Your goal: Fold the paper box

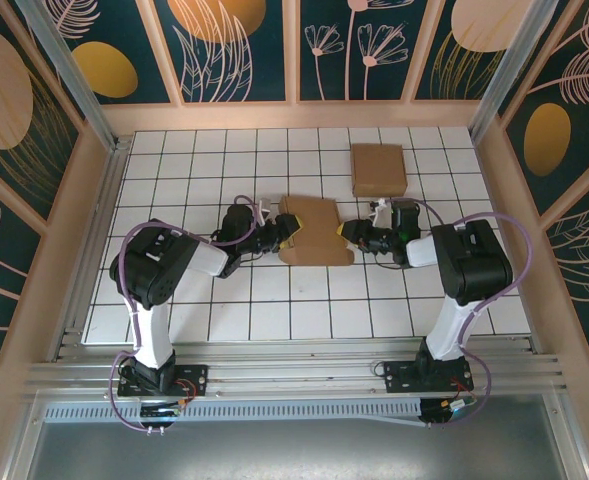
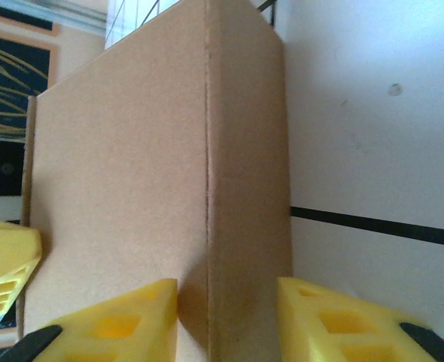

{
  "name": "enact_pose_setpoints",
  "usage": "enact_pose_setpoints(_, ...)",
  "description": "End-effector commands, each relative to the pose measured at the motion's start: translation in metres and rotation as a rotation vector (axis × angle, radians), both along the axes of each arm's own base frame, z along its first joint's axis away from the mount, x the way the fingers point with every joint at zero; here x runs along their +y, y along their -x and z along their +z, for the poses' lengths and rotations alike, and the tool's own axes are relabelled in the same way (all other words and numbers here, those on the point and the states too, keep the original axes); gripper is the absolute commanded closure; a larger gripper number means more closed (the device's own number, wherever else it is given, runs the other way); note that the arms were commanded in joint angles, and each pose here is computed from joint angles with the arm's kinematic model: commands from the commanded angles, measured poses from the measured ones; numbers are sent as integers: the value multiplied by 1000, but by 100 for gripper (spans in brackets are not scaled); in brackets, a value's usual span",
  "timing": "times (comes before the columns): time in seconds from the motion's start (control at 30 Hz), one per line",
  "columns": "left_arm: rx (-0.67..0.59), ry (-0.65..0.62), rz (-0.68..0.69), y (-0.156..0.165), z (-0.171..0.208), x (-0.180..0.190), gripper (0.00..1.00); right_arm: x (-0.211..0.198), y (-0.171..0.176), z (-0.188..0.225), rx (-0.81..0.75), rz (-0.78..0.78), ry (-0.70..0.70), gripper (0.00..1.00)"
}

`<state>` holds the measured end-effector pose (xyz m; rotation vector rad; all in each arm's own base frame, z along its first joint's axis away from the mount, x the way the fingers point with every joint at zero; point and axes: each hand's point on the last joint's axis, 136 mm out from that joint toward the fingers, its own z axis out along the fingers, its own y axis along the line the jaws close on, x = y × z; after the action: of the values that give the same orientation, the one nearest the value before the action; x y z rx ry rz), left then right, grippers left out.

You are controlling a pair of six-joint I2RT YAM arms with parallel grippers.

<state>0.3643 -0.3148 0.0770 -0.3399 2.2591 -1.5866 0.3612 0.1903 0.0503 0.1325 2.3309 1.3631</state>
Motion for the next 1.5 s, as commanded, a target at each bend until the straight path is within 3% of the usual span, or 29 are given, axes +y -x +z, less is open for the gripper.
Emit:
enact_pose_setpoints(0.0, -15, 55, 39, -6, 26, -1, 41, -12, 20, -18, 113, -38, 89, 49)
enact_pose_setpoints(0.17, -7, -24, 98, -4, 35, 14, 48, -30, 11, 43, -97, -105, 201, 31)
enact_pose_setpoints(0.33, -33, -12, 153, -1, 63, 25, 50, -46, 13, 113, -470, -139, 349, 23)
enact_pose_setpoints(0.4, -27, -14, 174, 1, 71, 30, 49, -39, 25, 142, -689, -95, 425, 19)
enact_pose_setpoints(0.53, -8, -22, 210, 5, 83, 38, 49, -2, 82, 194, -1307, 55, 542, 11)
enact_pose_setpoints(0.6, -9, -25, 226, 7, 89, 43, 49, 16, 114, 201, -1593, 119, 601, 2)
enact_pose_setpoints(0.67, -14, -31, 242, 8, 95, 47, 49, 32, 125, 201, -1750, 184, 680, 1)
enact_pose_setpoints(0.8, -23, -36, 252, 11, 103, 51, 49, 52, 110, 191, -1819, 285, 828, 1)
enact_pose_setpoints(1.03, 31, 8, 314, 15, 106, 60, 51, 81, 68, 185, -1956, 230, 1092, 1)
enact_pose_setpoints(1.27, 113, 107, 343, 17, 108, 60, 52, 109, 34, 163, -1974, 225, 1233, 1)
enact_pose_setpoints(1.37, 131, 132, 353, 19, 109, 61, 53, 114, 21, 150, -1975, 218, 1339, 5)
enact_pose_setpoints(1.47, 137, 146, 361, 20, 110, 63, 53, 116, 14, 145, -1969, 185, 1406, 15)
